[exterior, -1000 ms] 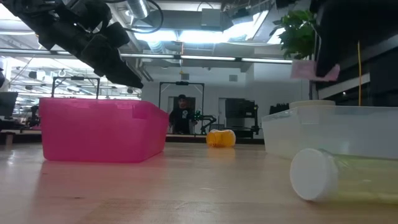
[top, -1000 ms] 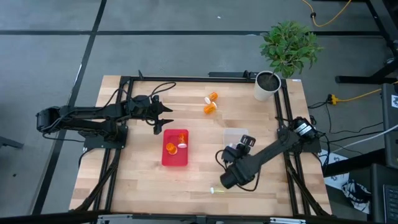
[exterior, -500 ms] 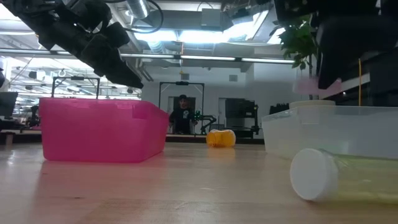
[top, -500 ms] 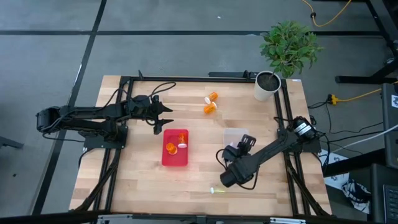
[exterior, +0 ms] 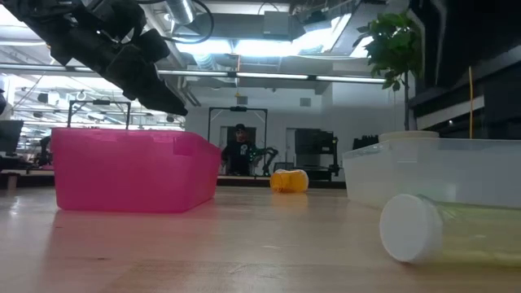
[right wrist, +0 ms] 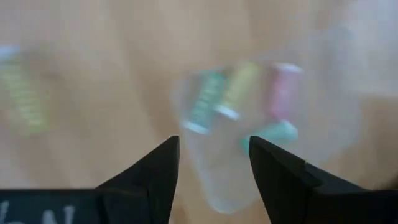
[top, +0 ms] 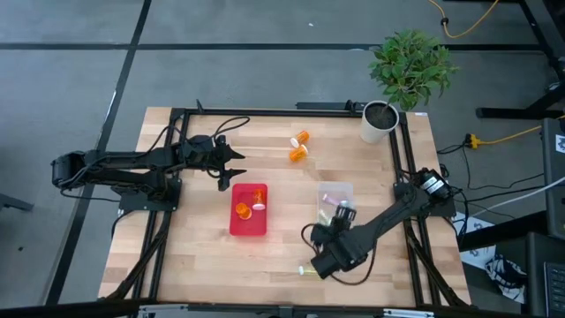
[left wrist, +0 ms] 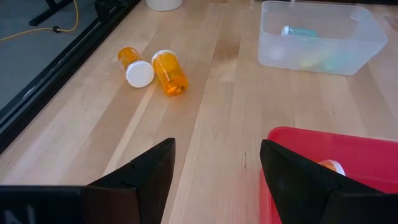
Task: Pick and place medicine bottles into bin by pill shape (circle, oval)
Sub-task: Put the small yellow pill bottle into the white bin, then put the large orange pill bottle into the red bin
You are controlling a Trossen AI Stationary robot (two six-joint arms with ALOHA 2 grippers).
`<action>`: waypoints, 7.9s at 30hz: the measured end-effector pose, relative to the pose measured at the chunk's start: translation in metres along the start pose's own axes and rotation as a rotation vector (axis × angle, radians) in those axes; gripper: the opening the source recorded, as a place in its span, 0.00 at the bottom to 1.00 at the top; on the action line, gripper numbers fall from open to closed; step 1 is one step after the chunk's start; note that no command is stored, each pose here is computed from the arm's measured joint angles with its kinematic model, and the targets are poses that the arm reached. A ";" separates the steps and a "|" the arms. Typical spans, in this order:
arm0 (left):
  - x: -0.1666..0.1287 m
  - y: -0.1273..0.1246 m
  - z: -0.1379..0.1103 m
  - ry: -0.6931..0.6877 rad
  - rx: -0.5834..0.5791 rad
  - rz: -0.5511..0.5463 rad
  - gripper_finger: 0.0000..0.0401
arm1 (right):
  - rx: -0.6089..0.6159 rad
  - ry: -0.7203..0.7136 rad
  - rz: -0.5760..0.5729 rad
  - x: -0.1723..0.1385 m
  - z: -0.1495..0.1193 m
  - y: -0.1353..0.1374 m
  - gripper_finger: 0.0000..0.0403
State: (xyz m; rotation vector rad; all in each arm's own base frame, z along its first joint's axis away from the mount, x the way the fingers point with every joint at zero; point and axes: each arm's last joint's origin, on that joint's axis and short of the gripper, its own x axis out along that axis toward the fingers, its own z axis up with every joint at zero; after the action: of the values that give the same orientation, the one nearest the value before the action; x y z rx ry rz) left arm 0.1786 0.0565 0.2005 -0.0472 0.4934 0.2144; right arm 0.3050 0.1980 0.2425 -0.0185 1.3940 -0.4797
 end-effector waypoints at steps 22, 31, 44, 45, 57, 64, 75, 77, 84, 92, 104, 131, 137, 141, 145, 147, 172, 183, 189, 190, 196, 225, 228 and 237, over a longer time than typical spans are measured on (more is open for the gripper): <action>0.000 0.000 0.000 0.001 0.000 0.000 0.57 | -0.246 -0.096 0.494 0.019 0.009 0.069 0.49; 0.000 0.000 0.000 0.001 0.000 0.000 0.57 | -0.326 -0.030 0.460 0.054 0.018 0.076 0.49; 0.000 0.000 0.000 0.001 -0.001 0.000 0.57 | -0.401 0.003 0.464 0.074 0.022 0.082 0.49; 0.000 0.000 0.000 0.001 -0.001 0.000 0.57 | -0.418 -0.010 0.455 0.074 0.022 0.081 0.49; 0.000 0.000 0.000 0.001 -0.001 0.000 0.57 | -0.433 0.031 0.360 0.089 0.026 0.073 0.49; 0.000 0.000 0.000 0.000 0.000 0.000 0.57 | -0.492 0.002 0.355 0.090 0.027 0.075 0.42; 0.000 0.000 0.000 0.001 0.000 0.000 0.57 | -0.500 -0.009 0.351 0.090 0.028 0.075 0.25; 0.000 0.000 0.000 0.001 0.000 0.000 0.57 | -0.515 -0.019 0.348 0.088 0.028 0.073 0.24; 0.000 0.000 0.000 0.001 -0.001 0.000 0.57 | -0.514 -0.097 0.196 0.058 0.031 0.054 0.27; 0.000 0.000 0.000 0.001 0.000 0.000 0.57 | -0.353 -0.165 -0.107 0.013 0.017 0.009 0.26; 0.000 0.000 0.000 0.000 0.000 0.001 0.57 | -0.152 -0.101 -0.244 0.003 -0.010 -0.045 0.28; 0.000 0.000 0.000 0.000 0.001 0.000 0.57 | -0.017 0.004 0.009 0.028 -0.017 -0.062 0.31; 0.000 0.000 0.000 0.000 0.001 0.000 0.57 | 0.001 0.028 0.033 0.028 -0.018 -0.061 0.41; 0.000 0.000 0.000 0.000 0.001 0.001 0.57 | -0.015 0.017 0.022 0.028 -0.018 -0.061 0.48; 0.000 0.000 0.000 0.000 0.001 0.000 0.57 | -0.072 -0.030 -0.023 0.028 -0.016 -0.063 0.51; 0.000 0.000 0.000 0.000 0.001 0.000 0.57 | -0.087 -0.074 -0.061 0.028 -0.015 -0.063 0.51; 0.000 0.000 0.000 0.000 0.001 0.000 0.57 | 0.079 -0.286 -0.305 0.053 0.048 -0.122 0.51; 0.000 0.000 0.000 0.000 0.002 0.000 0.57 | 0.019 -0.243 -0.334 0.063 0.062 -0.146 0.51; 0.000 0.000 0.000 0.000 0.003 0.000 0.57 | -0.187 -0.213 -0.164 0.076 0.084 -0.170 0.51; 0.000 0.000 0.000 0.000 0.003 0.000 0.57 | -0.231 -0.218 -0.104 0.079 0.088 -0.175 0.51; 0.000 0.000 0.000 0.001 0.003 0.000 0.57 | -0.334 -0.361 0.125 0.090 0.114 -0.211 0.51; -0.058 -0.001 -0.022 -0.276 -0.074 0.116 0.57 | -0.234 -0.568 0.146 0.099 0.137 -0.259 0.51; -0.059 -0.002 -0.036 -0.304 -0.088 0.110 0.57 | -0.227 -0.567 0.148 0.099 0.137 -0.259 0.51; -0.060 -0.004 -0.057 -0.401 -0.090 0.109 0.57 | -0.225 -0.564 0.150 0.099 0.137 -0.259 0.51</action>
State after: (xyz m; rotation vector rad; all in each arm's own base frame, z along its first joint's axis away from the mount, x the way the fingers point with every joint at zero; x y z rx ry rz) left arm 0.1020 0.0359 0.1788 -0.0632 0.0865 0.3440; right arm 0.3629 -0.1058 0.2514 -0.2156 0.8788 -0.1677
